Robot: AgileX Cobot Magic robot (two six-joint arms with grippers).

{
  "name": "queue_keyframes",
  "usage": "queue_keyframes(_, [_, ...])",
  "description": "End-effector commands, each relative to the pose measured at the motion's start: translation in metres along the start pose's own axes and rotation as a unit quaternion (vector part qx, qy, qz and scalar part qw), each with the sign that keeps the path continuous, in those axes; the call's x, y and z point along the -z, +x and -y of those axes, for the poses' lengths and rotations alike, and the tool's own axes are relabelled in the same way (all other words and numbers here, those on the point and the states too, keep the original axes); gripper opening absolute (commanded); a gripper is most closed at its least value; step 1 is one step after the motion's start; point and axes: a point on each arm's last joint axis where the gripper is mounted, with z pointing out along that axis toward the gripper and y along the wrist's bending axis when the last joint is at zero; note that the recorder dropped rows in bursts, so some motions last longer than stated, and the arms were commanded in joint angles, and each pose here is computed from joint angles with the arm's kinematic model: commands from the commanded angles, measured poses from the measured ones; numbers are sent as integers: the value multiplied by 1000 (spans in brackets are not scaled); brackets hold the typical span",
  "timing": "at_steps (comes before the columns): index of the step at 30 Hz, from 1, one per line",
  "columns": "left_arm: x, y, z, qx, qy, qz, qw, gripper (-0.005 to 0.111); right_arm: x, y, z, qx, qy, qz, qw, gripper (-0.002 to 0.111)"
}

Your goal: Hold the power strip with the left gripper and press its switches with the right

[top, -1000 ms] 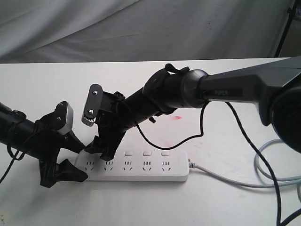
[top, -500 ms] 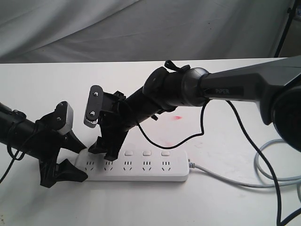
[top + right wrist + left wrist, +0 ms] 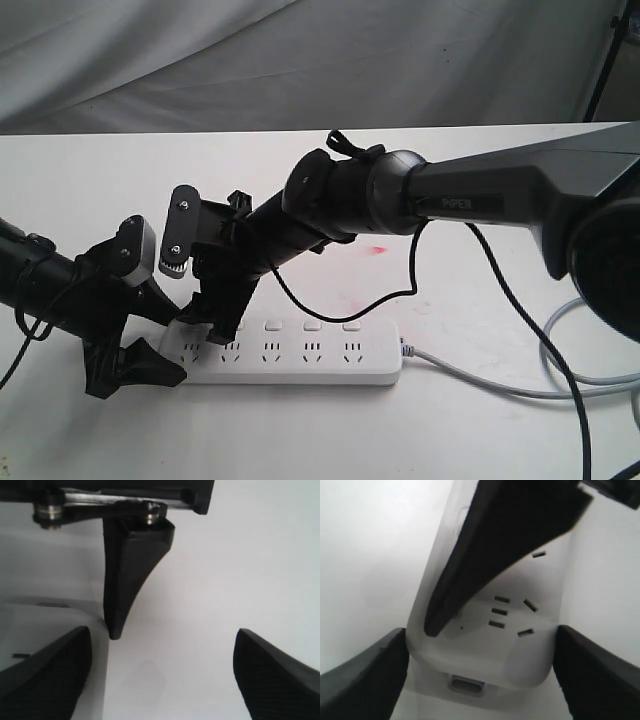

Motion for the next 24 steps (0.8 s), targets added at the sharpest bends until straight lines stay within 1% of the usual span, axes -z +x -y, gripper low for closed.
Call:
queue_keyframes(1, [-1,0,2,-4,3,-3,1000,28,-12,17,-12,49,-38,-42,997,72])
queue_keyframes(4, [-1,0,2,-4,3,-3,1000,28,-13,18,-16,66,-57,-50,995,72])
queue_keyframes(12, [-1,0,2,-4,3,-3,1000,28,-14,17,-19,76,-58,-59,994,72])
queue_keyframes(15, [-1,0,2,-4,3,-3,1000,28,-13,15,-18,57,-54,-49,996,72])
queue_keyframes(19, [-1,0,2,-4,3,-3,1000,28,-6,8,-16,55,-47,-40,997,72])
queue_keyframes(24, [-1,0,2,-4,3,-3,1000,28,11,-10,-10,38,-28,-10,999,72])
